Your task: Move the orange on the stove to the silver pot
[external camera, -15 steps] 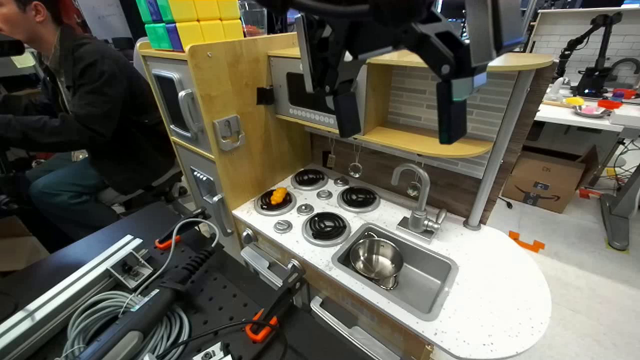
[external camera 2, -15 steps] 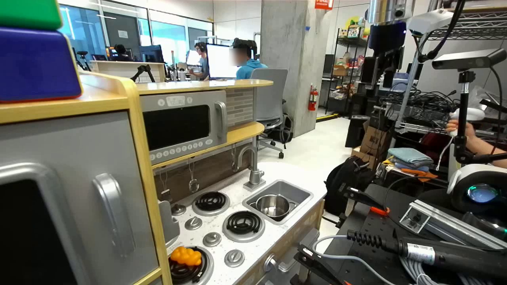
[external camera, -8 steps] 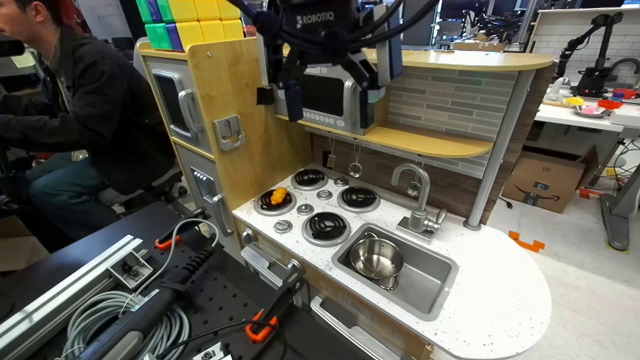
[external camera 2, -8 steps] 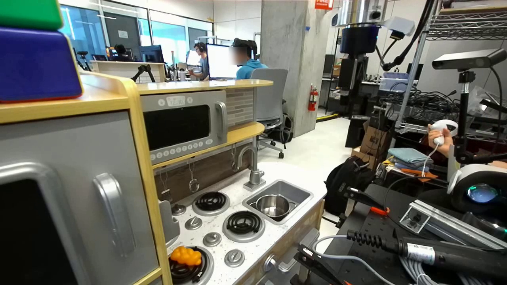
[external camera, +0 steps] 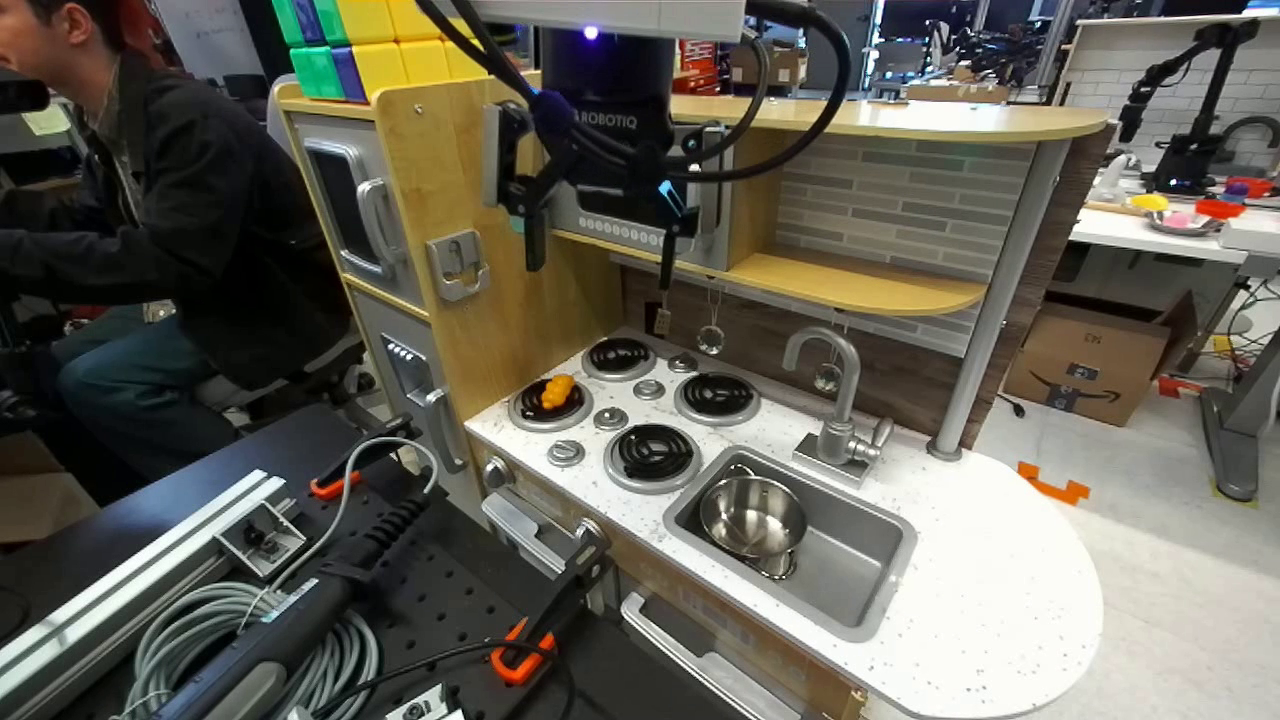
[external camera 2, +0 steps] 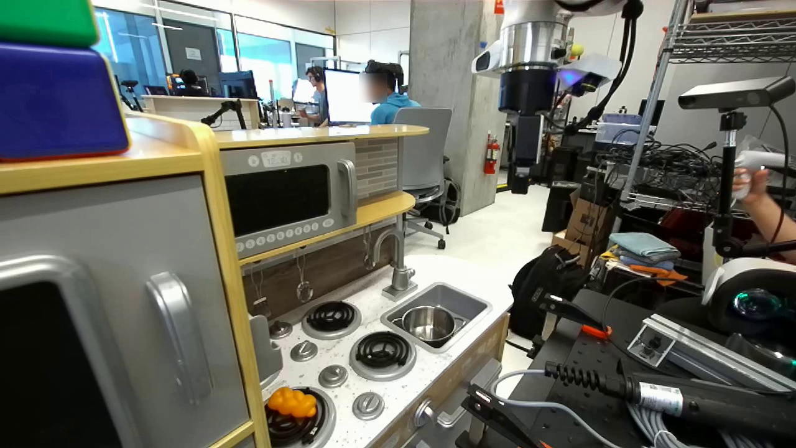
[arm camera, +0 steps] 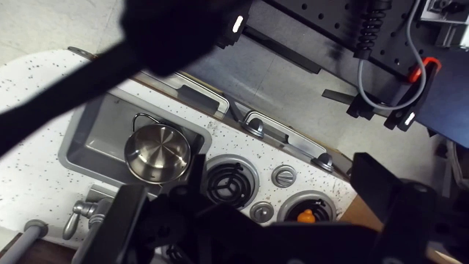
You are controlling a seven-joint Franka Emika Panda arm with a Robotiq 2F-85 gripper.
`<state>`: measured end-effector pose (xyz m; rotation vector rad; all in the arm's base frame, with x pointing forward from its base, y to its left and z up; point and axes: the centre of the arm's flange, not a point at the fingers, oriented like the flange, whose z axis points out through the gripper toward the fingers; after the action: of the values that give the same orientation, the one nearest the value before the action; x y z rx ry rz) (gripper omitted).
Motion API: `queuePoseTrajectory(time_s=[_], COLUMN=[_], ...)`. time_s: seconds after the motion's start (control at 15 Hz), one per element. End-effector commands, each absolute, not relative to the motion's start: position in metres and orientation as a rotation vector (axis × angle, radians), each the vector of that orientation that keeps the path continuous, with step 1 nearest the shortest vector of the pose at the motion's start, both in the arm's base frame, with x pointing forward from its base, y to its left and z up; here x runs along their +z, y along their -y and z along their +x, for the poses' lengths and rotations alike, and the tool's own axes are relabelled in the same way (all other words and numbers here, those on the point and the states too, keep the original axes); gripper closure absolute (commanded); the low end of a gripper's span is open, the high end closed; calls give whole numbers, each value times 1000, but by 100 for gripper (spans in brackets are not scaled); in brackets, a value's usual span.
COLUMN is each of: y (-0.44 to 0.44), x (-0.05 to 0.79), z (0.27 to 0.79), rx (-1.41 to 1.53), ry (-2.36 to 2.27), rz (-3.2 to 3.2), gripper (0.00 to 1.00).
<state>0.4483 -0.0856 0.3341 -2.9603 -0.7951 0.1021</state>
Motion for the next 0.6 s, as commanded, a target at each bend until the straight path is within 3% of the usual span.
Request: queuePoseTrajectory(time_s=[0.0,0.53], y=[86,40], x=[333,258], z=[448,466], rx=[112,73], ry=[819,870], rz=[-2950,-2919], gripper=[0,0])
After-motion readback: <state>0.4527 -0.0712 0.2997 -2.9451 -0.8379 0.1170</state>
